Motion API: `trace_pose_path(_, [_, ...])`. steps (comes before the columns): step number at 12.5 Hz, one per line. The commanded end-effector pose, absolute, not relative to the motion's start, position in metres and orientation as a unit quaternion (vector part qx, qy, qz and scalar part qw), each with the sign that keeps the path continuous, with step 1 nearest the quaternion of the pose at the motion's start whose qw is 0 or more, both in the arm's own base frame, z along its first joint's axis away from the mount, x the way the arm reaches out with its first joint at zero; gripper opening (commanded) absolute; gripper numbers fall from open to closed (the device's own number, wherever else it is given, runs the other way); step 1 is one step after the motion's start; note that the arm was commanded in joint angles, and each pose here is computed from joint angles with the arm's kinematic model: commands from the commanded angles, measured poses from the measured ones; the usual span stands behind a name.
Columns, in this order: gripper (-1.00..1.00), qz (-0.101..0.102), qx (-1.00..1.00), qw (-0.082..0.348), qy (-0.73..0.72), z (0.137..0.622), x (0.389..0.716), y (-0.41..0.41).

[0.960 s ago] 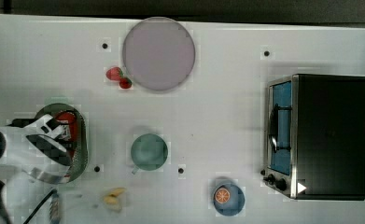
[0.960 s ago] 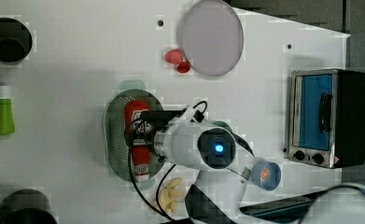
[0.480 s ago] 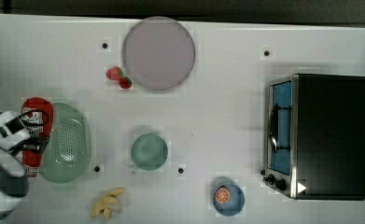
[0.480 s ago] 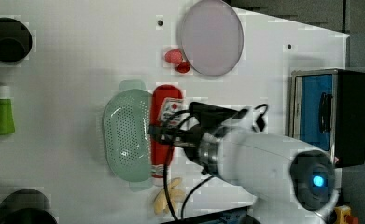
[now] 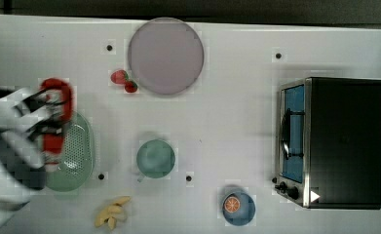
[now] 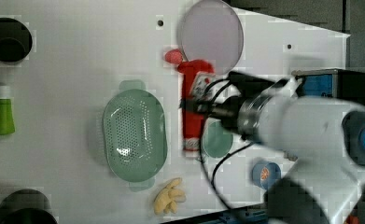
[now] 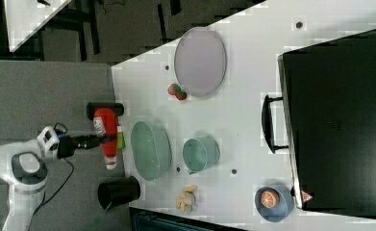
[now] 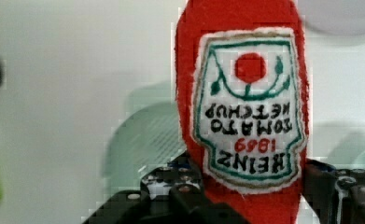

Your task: Pick ketchup from strainer and place it on the table

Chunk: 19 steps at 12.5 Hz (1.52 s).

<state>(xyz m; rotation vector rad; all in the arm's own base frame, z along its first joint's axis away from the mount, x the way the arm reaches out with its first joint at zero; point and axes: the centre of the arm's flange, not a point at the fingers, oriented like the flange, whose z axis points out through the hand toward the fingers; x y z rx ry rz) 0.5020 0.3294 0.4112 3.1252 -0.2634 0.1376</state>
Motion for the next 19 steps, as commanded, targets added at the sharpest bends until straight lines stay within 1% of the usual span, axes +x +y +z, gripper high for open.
trace_pose_path(1, [0.21,0.04,0.985,0.018,-0.168,0.401,0.577,0.181])
trace_pose_path(3, [0.21,0.041,0.979,0.024,-0.201,0.398,0.592,0.129])
trace_pose_path(5, [0.21,0.035,0.979,0.034,-0.199,0.391,0.599,0.082])
trace_pose_path(8, [0.21,0.022,0.986,0.047,-0.157,0.379,0.598,0.027])
trace_pose_path(9, [0.21,0.019,0.988,0.049,-0.148,0.372,0.594,0.013])
trace_pose_path(10, [0.21,0.021,0.988,0.049,-0.147,0.364,0.589,0.002])
trace_pose_path(12, [0.21,0.036,0.987,0.043,-0.152,0.34,0.574,-0.01])
trace_pose_path(13, [0.21,0.038,0.987,0.039,-0.152,0.325,0.565,-0.012])
trace_pose_path(14, [0.21,0.034,0.987,0.036,-0.153,0.31,0.555,-0.014])
trace_pose_path(15, [0.21,0.022,0.987,0.036,-0.153,0.294,0.544,-0.015])
trace_pose_path(17, [0.21,-0.009,0.987,0.037,-0.156,0.267,0.526,-0.019])
trace_pose_path(18, [0.21,-0.021,0.987,0.036,-0.157,0.254,0.52,-0.02])
trace_pose_path(19, [0.21,-0.028,0.987,0.033,-0.157,0.243,0.516,-0.02])
